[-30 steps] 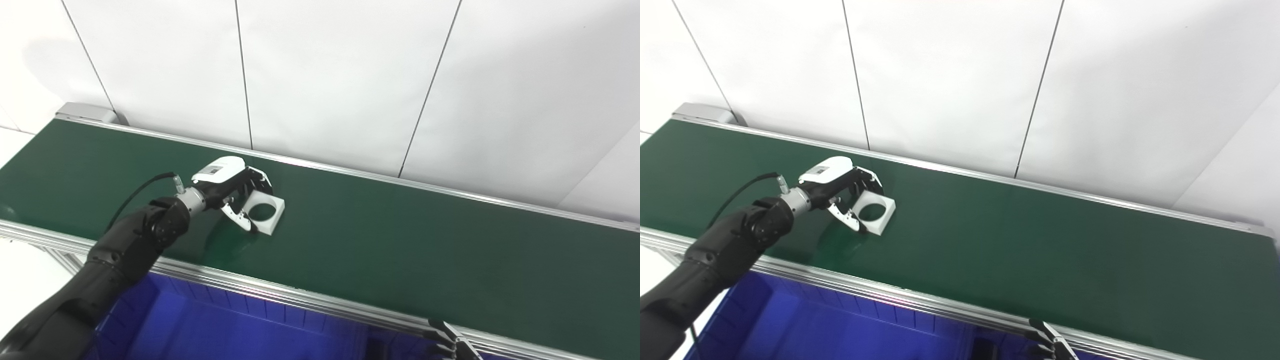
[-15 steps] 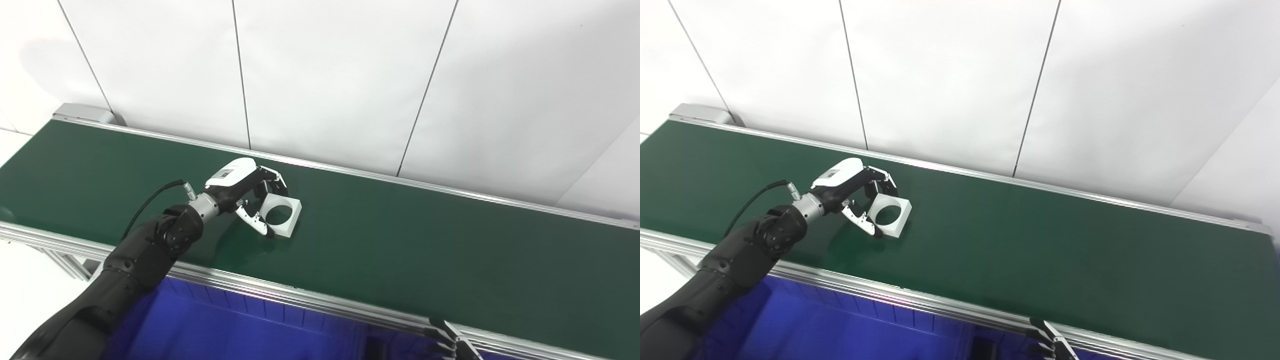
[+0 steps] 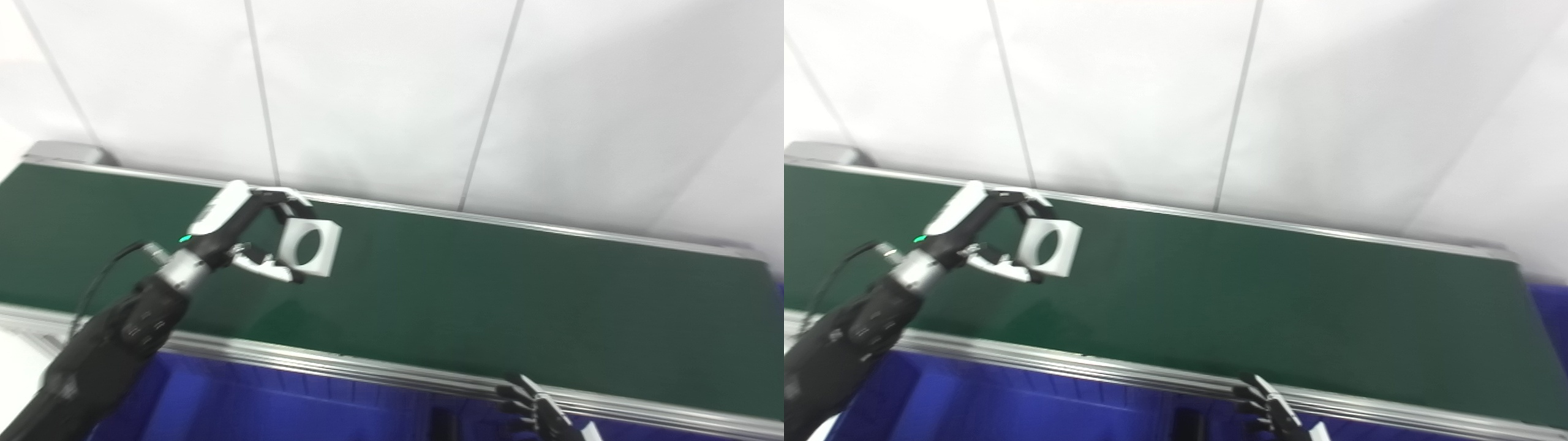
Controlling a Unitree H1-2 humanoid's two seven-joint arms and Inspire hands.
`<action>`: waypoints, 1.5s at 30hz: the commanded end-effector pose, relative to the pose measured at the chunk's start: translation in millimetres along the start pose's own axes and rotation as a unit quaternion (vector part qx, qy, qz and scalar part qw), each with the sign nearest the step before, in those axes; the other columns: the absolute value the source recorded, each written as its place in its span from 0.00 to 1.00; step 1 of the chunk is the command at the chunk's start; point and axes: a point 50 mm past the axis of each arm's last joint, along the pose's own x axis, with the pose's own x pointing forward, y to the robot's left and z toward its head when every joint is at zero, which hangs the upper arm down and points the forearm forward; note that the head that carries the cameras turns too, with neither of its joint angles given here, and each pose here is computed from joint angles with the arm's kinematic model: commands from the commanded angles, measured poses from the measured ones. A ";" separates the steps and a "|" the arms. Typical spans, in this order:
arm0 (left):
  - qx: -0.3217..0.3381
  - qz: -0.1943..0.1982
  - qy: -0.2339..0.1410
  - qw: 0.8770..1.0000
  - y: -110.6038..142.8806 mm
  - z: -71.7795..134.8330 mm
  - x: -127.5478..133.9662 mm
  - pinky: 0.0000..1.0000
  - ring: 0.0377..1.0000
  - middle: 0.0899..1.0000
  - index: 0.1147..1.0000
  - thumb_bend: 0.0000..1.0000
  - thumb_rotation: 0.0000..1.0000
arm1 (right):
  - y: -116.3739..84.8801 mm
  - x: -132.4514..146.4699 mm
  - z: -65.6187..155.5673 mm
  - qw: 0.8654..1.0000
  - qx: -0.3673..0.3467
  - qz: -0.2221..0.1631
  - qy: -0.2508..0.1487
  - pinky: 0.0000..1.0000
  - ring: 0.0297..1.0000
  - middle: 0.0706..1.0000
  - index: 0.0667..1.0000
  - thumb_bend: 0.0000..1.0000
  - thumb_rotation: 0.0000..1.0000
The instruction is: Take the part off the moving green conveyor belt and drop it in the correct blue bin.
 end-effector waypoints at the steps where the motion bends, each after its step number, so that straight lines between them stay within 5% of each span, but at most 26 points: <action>1: -0.003 0.021 -0.025 0.999 13.5 9.6 -6.3 0.45 0.41 0.44 0.46 0.50 0.00 | -1.4 0.2 9.7 0.999 0.000 -0.019 -0.032 0.68 0.76 0.81 0.88 0.88 0.13; 5: -0.037 0.017 -0.011 0.999 -3.7 14.7 -32.9 0.46 0.43 0.44 0.45 0.50 0.00 | 2.5 1.0 3.9 0.999 -0.005 -0.023 -0.029 0.69 0.77 0.81 0.90 0.85 0.26; 10: -0.063 0.001 0.005 0.998 -22.4 19.3 -55.9 0.44 0.42 0.44 0.45 0.50 0.00 | 5.1 2.6 3.7 0.999 -0.003 -0.029 -0.031 0.69 0.76 0.81 0.91 0.84 0.30; 20: -0.105 -0.097 0.048 0.989 -65.8 22.3 -104.7 0.46 0.42 0.45 0.44 0.50 0.00 | 4.7 9.2 10.8 0.999 -0.015 -0.038 -0.031 0.68 0.75 0.81 0.90 0.86 0.37; 40: -0.022 -0.248 0.028 0.968 -104.1 34.2 -110.8 0.56 0.45 0.45 0.42 0.50 0.00 | 1.9 8.4 16.6 0.999 -0.004 -0.041 -0.030 0.69 0.76 0.81 0.90 0.87 0.38; 42: -0.003 -0.262 0.037 0.964 -105.6 34.5 -109.2 0.58 0.56 0.45 0.42 0.51 0.00 | 1.7 8.4 16.6 0.999 -0.003 -0.041 -0.029 0.68 0.76 0.81 0.90 0.87 0.38; 44: 0.020 -0.282 0.050 0.958 -105.5 35.1 -106.9 0.66 0.63 0.58 0.43 0.51 0.05 | 1.9 8.6 16.9 0.999 0.000 -0.041 -0.028 0.69 0.76 0.81 0.89 0.87 0.37; 45: 0.030 -0.291 0.055 0.955 -105.3 35.4 -106.0 0.77 0.71 0.68 0.60 0.64 0.30 | 2.0 8.6 17.0 0.999 0.001 -0.041 -0.028 0.69 0.76 0.81 0.89 0.87 0.37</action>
